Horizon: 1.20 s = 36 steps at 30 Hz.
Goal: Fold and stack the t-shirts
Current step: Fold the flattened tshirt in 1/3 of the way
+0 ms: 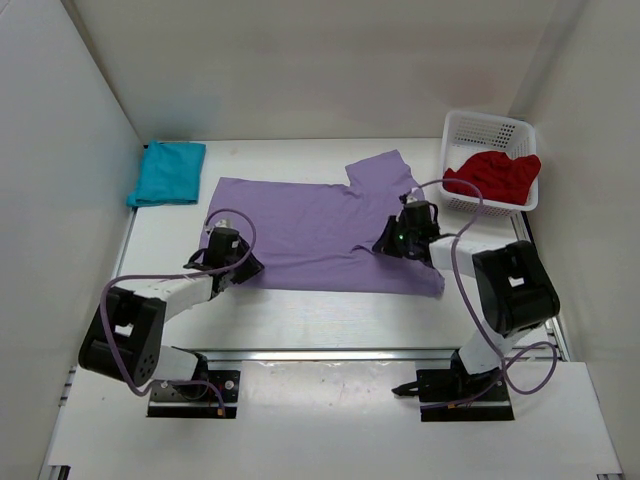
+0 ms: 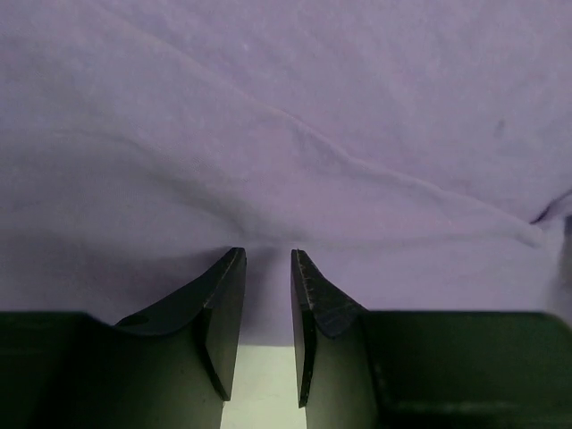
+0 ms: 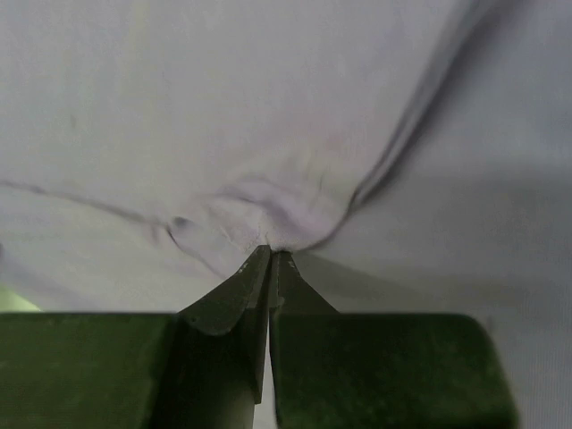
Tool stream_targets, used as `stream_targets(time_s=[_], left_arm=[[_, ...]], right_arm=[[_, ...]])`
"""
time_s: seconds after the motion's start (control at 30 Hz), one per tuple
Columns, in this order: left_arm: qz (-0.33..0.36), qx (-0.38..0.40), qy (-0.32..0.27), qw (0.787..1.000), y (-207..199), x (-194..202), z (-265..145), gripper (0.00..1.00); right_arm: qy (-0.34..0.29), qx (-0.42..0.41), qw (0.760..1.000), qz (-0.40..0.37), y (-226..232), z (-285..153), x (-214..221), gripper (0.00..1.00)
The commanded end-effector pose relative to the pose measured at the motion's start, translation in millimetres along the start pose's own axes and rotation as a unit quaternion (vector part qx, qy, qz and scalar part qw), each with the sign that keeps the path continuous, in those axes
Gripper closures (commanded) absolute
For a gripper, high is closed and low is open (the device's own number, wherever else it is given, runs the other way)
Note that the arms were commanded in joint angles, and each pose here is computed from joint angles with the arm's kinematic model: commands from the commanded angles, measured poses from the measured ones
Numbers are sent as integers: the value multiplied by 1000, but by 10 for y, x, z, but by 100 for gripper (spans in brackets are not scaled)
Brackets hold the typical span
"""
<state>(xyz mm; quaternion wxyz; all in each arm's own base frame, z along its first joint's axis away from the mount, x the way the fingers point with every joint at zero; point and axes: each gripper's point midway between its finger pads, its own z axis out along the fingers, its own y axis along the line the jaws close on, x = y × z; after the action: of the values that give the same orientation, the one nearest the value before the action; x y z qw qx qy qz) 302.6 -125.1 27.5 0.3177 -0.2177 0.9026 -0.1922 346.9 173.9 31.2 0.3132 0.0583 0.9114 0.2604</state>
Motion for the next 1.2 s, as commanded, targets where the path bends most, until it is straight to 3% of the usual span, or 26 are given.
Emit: stream_targets(time_s=[0.0, 0.13, 0.3, 0.4, 0.5, 0.57, 0.6, 0.77, 0.97, 1.17], left_arm=[[15, 53, -35, 998, -308, -129, -133, 62], [28, 62, -39, 997, -341, -110, -187, 62], [26, 67, -37, 997, -336, -85, -182, 62], [28, 74, -39, 996, -417, -82, -160, 62], [54, 86, -27, 994, -582, -5, -122, 61], [69, 93, -15, 993, -698, 55, -70, 61], [79, 92, -8, 993, -723, 102, -53, 62], [89, 80, 13, 993, -680, 250, 23, 63], [-13, 37, 62, 997, 51, 353, 107, 65], [-19, 28, 101, 994, 294, 617, -46, 65]], right_arm=[[-50, -25, 998, -31, 317, 92, -576, 100], [-31, -21, 999, -36, 396, 311, -838, 97], [-25, -33, 999, -35, 444, 320, -880, 72], [-47, -45, 997, -36, 508, 146, -900, 69], [-58, -54, 996, -40, 541, -82, -770, 83], [-48, -54, 996, -48, 509, -178, -520, 97], [-32, -51, 997, -55, 500, -176, -316, 98], [-8, -37, 996, -85, 518, -222, 138, 100], [25, 4, 995, -98, 272, -191, 483, 100], [70, 26, 992, -105, 44, -322, 1000, 100]])
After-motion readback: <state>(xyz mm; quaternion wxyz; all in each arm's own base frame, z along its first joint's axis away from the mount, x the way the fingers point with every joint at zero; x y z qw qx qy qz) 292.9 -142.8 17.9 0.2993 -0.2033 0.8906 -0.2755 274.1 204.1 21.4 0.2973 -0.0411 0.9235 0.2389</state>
